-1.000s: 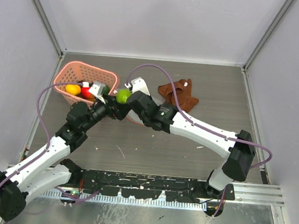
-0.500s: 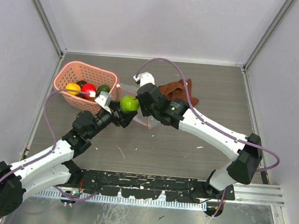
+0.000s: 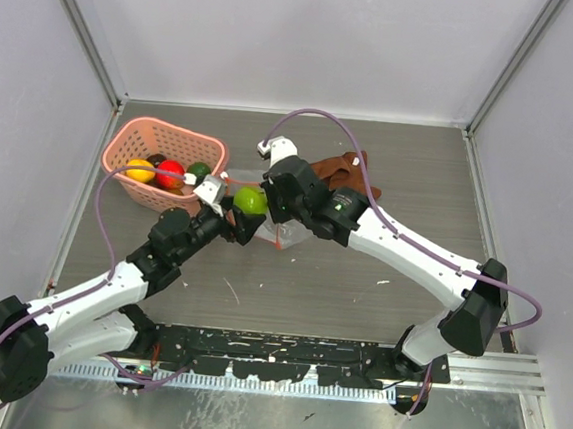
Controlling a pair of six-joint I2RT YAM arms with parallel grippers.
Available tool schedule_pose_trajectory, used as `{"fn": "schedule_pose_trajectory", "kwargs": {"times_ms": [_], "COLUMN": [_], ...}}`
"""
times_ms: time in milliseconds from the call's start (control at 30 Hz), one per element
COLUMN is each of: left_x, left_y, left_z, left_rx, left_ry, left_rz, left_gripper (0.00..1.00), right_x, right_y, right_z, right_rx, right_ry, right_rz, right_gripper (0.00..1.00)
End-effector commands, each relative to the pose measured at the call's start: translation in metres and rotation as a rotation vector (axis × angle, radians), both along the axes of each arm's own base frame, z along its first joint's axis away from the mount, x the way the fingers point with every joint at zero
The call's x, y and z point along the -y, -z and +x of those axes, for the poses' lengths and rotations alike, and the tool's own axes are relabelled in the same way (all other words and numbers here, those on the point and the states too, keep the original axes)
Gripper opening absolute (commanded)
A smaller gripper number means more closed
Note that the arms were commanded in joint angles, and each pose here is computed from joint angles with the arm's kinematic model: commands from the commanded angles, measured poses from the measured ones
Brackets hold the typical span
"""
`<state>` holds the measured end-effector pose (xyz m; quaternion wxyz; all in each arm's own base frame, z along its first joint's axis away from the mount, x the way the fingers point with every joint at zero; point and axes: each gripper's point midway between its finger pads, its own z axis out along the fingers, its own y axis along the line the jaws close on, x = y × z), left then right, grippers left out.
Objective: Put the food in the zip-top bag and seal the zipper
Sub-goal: Place the fake fruit in the zipper food storage bag.
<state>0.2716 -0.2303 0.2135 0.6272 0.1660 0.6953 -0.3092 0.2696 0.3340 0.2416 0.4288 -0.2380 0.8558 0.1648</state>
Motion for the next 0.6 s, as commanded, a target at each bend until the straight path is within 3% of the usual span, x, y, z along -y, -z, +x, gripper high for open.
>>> {"fn": "schedule_pose_trajectory", "kwargs": {"times_ms": [0, 300, 567], "left_x": [0.009, 0.007, -0.004], "left_y": [-0.036, -0.041, -0.054], "left_z": [0.003, 0.000, -0.001], "left_rx": [0.074, 0.047, -0.014], "left_ry": [0.017, 0.013, -0.035], "left_rz": [-0.024, -0.003, 0.010], "left_gripper": [0.66, 0.91, 0.99], "right_x": [-0.008, -0.004, 0.003], "right_y": [-0.028, -0.024, -0.024], "right_z": [-0.003, -0.002, 0.001], "right_rx": [0.034, 0.034, 0.040], "right_ry": [-0.023, -0.009, 0.016], "right_rz": [0.095, 0.084, 0.084], "right_gripper": [0.00, 0.00, 0.00]}}
